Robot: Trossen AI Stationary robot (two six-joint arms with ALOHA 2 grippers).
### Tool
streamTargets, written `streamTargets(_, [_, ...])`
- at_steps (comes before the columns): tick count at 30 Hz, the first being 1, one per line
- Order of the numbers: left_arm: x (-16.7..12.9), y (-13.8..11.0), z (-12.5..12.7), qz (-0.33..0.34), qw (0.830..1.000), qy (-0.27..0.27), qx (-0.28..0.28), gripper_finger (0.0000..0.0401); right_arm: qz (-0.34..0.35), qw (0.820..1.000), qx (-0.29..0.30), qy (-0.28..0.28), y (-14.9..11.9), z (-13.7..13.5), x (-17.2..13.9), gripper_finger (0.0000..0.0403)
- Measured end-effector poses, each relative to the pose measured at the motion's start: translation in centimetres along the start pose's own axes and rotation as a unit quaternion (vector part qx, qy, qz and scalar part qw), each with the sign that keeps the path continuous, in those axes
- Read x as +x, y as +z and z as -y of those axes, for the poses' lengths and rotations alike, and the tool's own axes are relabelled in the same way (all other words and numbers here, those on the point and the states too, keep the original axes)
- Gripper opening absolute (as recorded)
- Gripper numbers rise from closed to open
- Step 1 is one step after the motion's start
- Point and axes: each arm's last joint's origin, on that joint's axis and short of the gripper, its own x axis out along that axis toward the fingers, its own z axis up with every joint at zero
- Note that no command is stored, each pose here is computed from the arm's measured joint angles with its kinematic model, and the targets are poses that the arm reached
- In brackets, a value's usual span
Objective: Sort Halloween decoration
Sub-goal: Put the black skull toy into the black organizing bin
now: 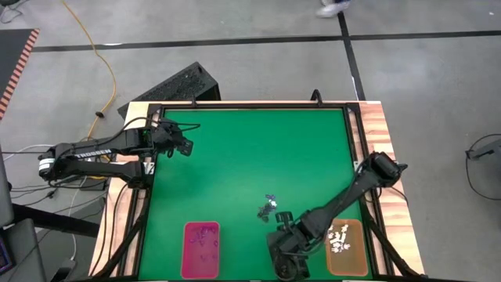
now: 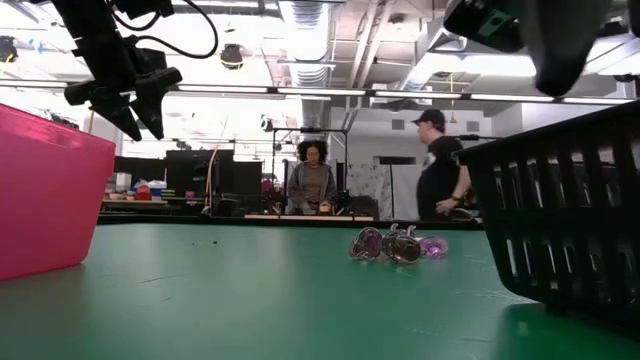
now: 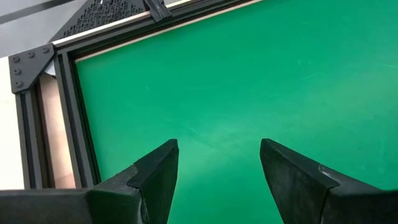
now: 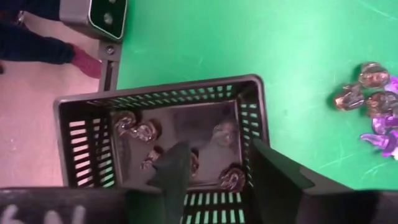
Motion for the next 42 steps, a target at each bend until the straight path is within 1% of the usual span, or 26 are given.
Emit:
streamTargets(4, [0.0, 0.0, 0.0, -0.006, 1.000, -0.006, 0.001, 0.0219, 0.001, 1.000, -0.007, -0.004, 0.6, 1.1, 0.1, 0.0225])
streamTargets(7, [0.0, -0.1, 0.0, -0.007, 1.000, -0.006, 0.003, 0.0219, 0.005, 1.000, -0.013, -0.019, 1.2, 2.5, 0.1, 0.0231])
streamTargets(10, [0.0, -0.1, 0.0, -0.007, 1.000, -0.003, 0.005, 0.0219, 0.017, 0.998, -0.031, -0.059, 2.1, 4.8, 0.1, 0.0226])
streamTargets(14, [0.0, -0.1, 0.0, -0.006, 1.000, -0.003, 0.005, 0.0219, 0.018, 0.996, -0.032, -0.084, 3.3, 8.8, 0.0, 0.0213])
streamTargets(17, [0.0, -0.1, 0.0, -0.003, 1.000, 0.001, 0.007, 0.0219, 0.024, 0.995, -0.037, -0.092, 4.0, 11.1, -0.1, 0.0206])
streamTargets(19, [0.0, 0.0, -0.1, 0.001, 1.000, 0.006, 0.009, 0.0219, 0.039, 0.996, -0.043, -0.074, 4.5, 11.8, 0.2, 0.0203])
streamTargets(21, [0.0, 0.0, -0.1, 0.003, 1.000, 0.008, 0.010, 0.0219, 0.044, 0.996, -0.052, -0.051, 4.8, 11.8, 0.5, 0.0200])
streamTargets(24, [0.0, 0.0, -0.1, 0.001, 1.000, 0.007, 0.010, 0.0219, 0.044, 0.997, -0.057, -0.034, 4.9, 11.4, 1.8, 0.0197])
streamTargets(26, [0.0, -0.1, -0.1, -0.001, 1.000, 0.009, 0.011, 0.0219, 0.031, 0.997, -0.060, -0.033, 4.5, 11.2, 2.8, 0.0196])
streamTargets(27, [0.0, -0.1, -0.1, -0.001, 1.000, 0.009, 0.012, 0.0219, 0.037, 0.997, -0.060, -0.033, 4.6, 11.2, 3.2, 0.0195])
streamTargets(33, [0.0, -0.1, -0.2, -0.003, 1.000, 0.011, 0.014, 0.0219, 0.021, 0.997, -0.060, -0.035, 4.3, 11.7, 5.4, 0.0191])
streamTargets(38, [0.0, -0.1, -0.2, -0.003, 1.000, 0.011, 0.014, 0.0219, -0.009, 0.998, -0.058, -0.037, 3.8, 11.9, 7.3, 0.0191])
streamTargets(42, [0.0, -0.1, -0.2, -0.003, 1.000, 0.011, 0.016, 0.0219, -0.025, 0.997, -0.058, -0.037, 3.4, 11.7, 7.8, 0.0191])
